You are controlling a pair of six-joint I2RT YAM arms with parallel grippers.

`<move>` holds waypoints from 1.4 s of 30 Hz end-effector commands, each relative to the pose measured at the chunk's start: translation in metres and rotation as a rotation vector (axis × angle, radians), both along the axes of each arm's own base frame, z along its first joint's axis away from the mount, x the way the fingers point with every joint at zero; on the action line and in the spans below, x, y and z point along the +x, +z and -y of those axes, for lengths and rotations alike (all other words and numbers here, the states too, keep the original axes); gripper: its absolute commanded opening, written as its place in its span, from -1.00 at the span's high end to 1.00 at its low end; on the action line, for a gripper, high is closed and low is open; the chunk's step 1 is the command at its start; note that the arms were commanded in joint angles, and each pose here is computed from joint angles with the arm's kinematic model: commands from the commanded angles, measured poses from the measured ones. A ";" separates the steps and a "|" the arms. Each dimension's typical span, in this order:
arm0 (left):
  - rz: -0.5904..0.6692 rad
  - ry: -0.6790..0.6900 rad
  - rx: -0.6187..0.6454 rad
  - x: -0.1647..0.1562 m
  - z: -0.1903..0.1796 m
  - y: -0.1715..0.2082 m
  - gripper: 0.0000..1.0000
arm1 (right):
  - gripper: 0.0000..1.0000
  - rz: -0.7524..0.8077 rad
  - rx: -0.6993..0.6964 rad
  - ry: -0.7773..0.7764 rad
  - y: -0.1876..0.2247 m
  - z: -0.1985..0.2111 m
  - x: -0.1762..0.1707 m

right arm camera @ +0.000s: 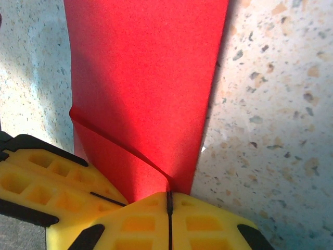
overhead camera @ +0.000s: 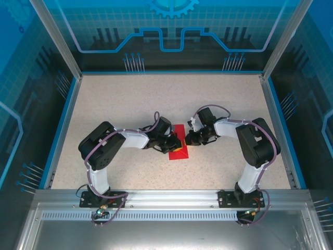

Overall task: Fold a paper plane with a square sheet of paper (pick it up from the middle)
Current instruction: Fold the triangle a second time at the center of the table.

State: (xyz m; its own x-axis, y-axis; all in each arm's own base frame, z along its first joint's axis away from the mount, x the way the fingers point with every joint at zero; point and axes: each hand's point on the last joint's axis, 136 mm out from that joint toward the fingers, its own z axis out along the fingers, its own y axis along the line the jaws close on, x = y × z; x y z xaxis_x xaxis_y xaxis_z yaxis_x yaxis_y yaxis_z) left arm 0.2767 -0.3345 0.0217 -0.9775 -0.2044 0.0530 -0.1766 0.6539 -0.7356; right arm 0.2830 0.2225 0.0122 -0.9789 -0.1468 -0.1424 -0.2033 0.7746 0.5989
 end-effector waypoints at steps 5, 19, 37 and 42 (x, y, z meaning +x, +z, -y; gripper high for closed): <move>-0.008 -0.015 0.042 -0.003 -0.002 -0.014 0.95 | 0.86 -0.019 -0.057 -0.021 -0.013 0.012 0.004; -0.049 -0.016 0.112 -0.011 -0.014 -0.031 0.97 | 0.85 -0.019 -0.076 -0.035 -0.011 0.016 0.004; -0.134 0.016 0.216 -0.032 -0.038 -0.063 1.00 | 0.71 0.086 0.008 -0.107 0.046 0.005 -0.002; -0.131 0.014 0.216 -0.032 -0.038 -0.063 1.00 | 0.86 0.035 0.005 -0.069 0.027 -0.010 -0.005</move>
